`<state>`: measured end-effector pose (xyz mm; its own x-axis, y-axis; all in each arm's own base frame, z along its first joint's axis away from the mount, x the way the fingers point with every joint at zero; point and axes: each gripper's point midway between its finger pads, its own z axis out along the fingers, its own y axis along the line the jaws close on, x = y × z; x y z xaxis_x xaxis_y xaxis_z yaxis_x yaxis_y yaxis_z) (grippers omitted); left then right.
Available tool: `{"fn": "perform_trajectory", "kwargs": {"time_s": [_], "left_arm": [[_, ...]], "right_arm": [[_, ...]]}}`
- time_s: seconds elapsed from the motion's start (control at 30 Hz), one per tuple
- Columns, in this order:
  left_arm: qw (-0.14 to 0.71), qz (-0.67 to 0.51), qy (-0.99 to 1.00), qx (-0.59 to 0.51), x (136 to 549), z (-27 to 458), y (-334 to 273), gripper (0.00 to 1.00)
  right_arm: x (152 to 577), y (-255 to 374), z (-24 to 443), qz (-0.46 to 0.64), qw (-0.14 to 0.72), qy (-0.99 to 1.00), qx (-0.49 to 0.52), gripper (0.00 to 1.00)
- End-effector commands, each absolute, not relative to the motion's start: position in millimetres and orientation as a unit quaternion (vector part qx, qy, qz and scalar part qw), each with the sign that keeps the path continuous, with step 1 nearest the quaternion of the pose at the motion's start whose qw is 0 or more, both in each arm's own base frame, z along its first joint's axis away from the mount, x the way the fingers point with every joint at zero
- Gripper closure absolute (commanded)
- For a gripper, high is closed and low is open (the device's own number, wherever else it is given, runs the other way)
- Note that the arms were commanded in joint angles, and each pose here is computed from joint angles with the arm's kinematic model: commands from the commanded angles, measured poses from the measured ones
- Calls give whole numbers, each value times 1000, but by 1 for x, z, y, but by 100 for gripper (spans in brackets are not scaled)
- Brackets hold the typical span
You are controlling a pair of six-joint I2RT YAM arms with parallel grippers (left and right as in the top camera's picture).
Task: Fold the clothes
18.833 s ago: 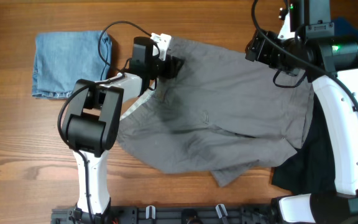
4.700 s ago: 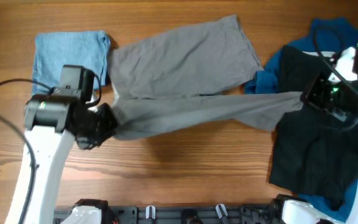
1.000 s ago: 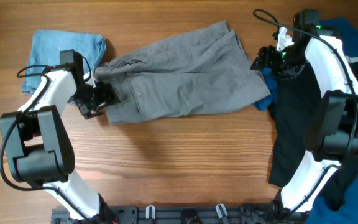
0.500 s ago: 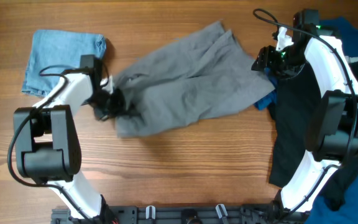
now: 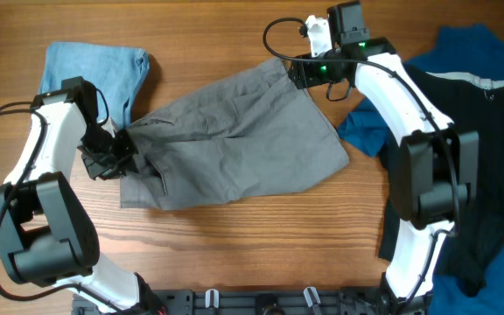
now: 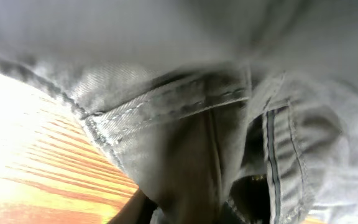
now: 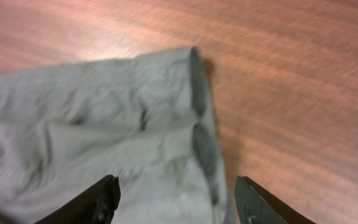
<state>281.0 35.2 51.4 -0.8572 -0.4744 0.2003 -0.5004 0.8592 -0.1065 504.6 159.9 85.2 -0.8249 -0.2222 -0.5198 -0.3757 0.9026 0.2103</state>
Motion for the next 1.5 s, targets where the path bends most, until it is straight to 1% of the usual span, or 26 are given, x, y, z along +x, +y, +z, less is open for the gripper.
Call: {"fn": "perform_trajectory", "kwargs": {"time_s": [0.0,0.03,0.2,0.3,0.33,0.37,0.4,0.57,0.67,0.73,0.77,0.8,0.83,0.93,1.03,1.07,1.1,1.13,1.17,1.2,1.27,1.3,1.33,1.37,1.4,1.47], "left_arm": [[71,63,-964,248,284,57,41,22],[71,63,-964,248,284,57,41,18],[66,63,-965,248,288,68,42,18],[25,73,-966,246,311,94,44,18],[-2,95,-965,243,327,101,40,18],[-21,107,-964,241,337,102,39,19],[-35,111,-964,239,344,102,38,22],[-14,112,-968,223,340,78,25,24],[-7,105,-969,225,334,48,26,17],[-12,87,-970,229,329,32,32,22],[-17,78,-969,232,328,24,36,40],[-28,67,-968,239,329,16,41,71],[-37,55,-961,267,330,12,47,94],[-79,64,-941,324,351,15,56,96],[-100,115,-934,323,367,20,45,93],[-99,116,-935,320,366,20,45,90],[-98,124,-937,311,366,21,42,87],[-100,151,-940,289,369,25,32,68],[-107,181,-936,282,374,35,24,57],[-118,206,-932,274,381,49,17,53],[-151,252,-925,240,391,80,4,52],[-172,276,-921,216,395,100,-5,53],[-186,290,-917,202,397,114,-13,53],[-195,295,-917,184,398,122,-24,59],[-195,296,-919,170,398,122,-32,66],[-191,288,-932,111,397,113,-57,86]], "right_arm": [[510,158,56,155,231,951,-133,39],[507,167,55,180,225,947,-143,42],[500,182,42,203,205,947,-140,48],[504,199,52,249,221,930,-157,50],[509,200,55,250,233,926,-159,61],[510,200,56,249,237,925,-159,84],[512,198,56,246,239,926,-156,96],[538,170,95,295,286,906,-101,96],[540,164,104,331,287,895,-88,96],[544,164,108,329,301,890,-99,96],[546,166,110,324,314,885,-118,96],[548,171,112,318,326,879,-141,96],[547,173,111,313,330,877,-154,96],[553,162,100,275,328,895,-128,95],[568,114,69,148,328,932,-49,96],[569,113,70,146,330,931,-51,95],[572,108,73,144,338,929,-53,90],[573,106,84,145,350,922,-74,81],[571,101,97,149,353,921,-71,52],[562,96,108,161,343,923,-66,44],[533,98,118,200,296,932,-63,39],[509,102,116,225,249,940,-59,40],[486,103,107,229,196,952,-47,46],[464,103,95,227,144,963,-28,51],[444,105,83,226,96,969,-18,62],[420,110,61,224,42,974,14,80]]}}
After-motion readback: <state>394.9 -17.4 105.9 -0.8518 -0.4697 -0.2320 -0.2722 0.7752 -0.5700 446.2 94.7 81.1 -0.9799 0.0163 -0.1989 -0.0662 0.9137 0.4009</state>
